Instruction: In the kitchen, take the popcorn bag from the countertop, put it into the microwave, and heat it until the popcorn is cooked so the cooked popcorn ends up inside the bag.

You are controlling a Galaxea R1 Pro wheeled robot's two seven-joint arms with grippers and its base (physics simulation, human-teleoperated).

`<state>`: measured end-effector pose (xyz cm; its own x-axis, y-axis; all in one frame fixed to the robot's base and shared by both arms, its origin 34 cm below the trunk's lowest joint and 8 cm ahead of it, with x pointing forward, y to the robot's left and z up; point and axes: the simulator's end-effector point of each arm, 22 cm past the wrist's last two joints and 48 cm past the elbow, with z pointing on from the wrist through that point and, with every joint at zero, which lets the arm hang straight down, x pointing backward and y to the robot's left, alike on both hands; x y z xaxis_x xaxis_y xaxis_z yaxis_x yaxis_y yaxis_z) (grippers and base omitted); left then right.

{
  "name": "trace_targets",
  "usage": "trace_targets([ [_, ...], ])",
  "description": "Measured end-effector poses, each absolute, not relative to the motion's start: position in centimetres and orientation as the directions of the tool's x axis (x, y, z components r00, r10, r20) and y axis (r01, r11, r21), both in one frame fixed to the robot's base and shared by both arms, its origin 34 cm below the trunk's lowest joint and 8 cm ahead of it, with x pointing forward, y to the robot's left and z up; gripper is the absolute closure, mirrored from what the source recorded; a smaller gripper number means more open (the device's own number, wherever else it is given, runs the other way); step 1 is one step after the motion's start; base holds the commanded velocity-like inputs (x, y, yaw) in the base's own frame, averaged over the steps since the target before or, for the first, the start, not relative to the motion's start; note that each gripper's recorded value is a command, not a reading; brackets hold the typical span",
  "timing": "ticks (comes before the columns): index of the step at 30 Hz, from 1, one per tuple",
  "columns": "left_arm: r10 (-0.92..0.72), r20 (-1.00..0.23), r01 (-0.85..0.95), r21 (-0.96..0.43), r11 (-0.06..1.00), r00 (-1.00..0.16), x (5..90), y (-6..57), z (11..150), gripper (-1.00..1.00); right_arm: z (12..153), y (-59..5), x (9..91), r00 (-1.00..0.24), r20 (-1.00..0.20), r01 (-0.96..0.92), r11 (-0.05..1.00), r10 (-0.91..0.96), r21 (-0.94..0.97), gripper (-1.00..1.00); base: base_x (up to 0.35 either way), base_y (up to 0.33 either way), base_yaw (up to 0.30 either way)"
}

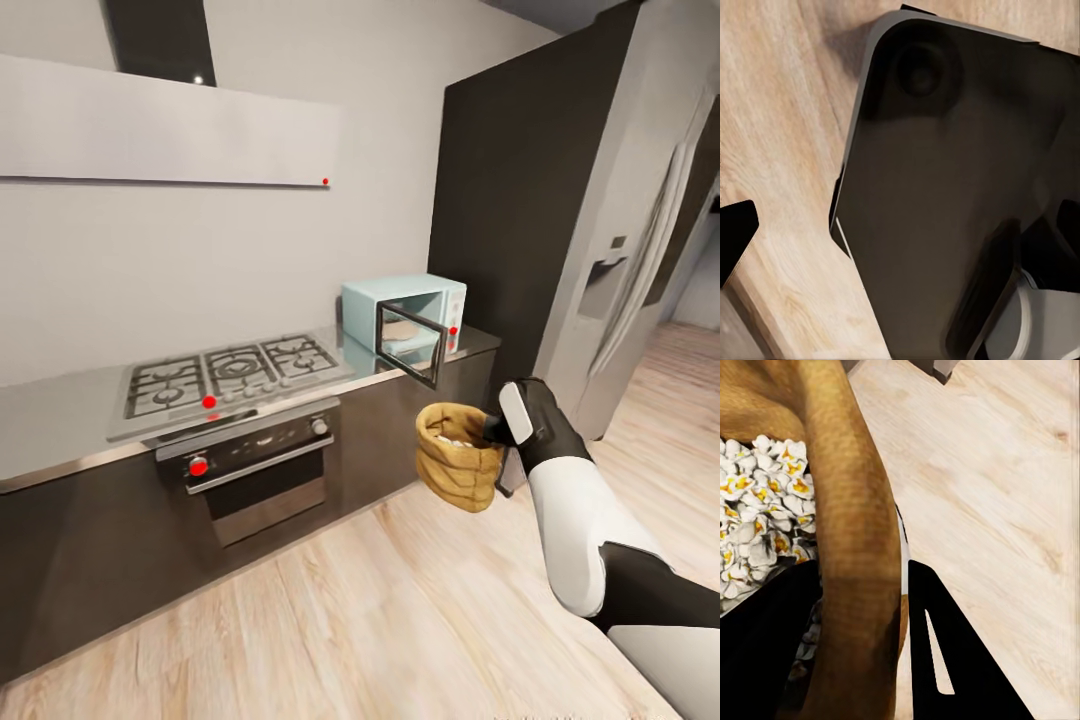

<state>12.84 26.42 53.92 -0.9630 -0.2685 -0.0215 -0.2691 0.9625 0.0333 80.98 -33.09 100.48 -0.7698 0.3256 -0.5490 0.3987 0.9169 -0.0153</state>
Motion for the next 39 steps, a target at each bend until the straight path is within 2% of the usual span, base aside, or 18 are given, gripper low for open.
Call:
trace_targets([
  [12, -0.267, -0.026, -0.268, 0.033, 0.963, -0.963, 13.0, 26.4, 53.9, -1.00, 100.6, -34.5, 80.6, -0.757, -0.545, 0.428, 0.904, 0.361, 0.003, 1.00, 0.000, 0.000, -0.250],
  [17, -0.266, -0.024, -0.266, 0.032, 0.963, -0.964, 13.0, 26.4, 53.9, -1.00, 100.7, -34.8, 80.5, -0.752, -0.545, 0.435, 0.900, 0.370, 0.010, 1.00, 0.179, -0.114, -0.231],
  [39, -0.267, -0.020, -0.267, 0.035, 0.963, -0.964, 12.9, 26.6, 53.9, -1.00, 100.7, -34.6, 80.5, -0.752, -0.545, 0.434, 0.901, 0.370, 0.013, 1.00, 0.310, -0.022, -0.007],
])
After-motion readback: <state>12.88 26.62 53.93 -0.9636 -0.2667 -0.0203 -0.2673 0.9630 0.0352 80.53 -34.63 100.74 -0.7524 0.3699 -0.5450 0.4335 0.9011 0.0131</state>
